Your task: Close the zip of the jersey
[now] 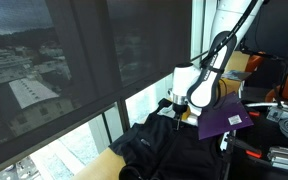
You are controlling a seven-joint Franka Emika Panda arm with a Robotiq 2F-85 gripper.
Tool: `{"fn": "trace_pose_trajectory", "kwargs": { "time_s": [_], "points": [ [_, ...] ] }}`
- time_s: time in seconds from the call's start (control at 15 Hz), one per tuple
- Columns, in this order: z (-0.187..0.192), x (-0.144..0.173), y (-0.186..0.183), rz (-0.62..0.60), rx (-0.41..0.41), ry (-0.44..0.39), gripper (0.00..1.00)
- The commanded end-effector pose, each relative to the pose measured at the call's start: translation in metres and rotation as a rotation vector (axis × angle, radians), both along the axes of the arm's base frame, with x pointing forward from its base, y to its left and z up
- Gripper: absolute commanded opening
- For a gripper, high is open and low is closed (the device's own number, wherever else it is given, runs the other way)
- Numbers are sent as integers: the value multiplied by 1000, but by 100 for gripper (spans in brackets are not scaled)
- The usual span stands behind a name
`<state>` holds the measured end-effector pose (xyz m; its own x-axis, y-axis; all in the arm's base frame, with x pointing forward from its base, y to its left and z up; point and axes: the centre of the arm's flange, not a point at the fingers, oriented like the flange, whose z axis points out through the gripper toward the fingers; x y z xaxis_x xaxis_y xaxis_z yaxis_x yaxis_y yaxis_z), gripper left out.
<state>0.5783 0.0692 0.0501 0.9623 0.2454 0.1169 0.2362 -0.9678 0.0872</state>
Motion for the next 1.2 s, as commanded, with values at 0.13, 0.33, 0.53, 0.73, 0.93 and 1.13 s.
{"fn": "trace_pose_trajectory", "kwargs": {
  "time_s": [0.13, 0.33, 0.53, 0.73, 0.93, 1.13],
  "points": [
    [6, -1, 0, -5, -6, 6, 100],
    [7, -2, -1, -7, -6, 7, 100],
    [9, -4, -2, -6, -4, 8, 100],
    [7, -6, -4, -7, -4, 12, 100],
    [7, -7, -6, -10, -4, 16, 74],
    [7, -7, -8, -11, -2, 15, 49]
  ]
}}
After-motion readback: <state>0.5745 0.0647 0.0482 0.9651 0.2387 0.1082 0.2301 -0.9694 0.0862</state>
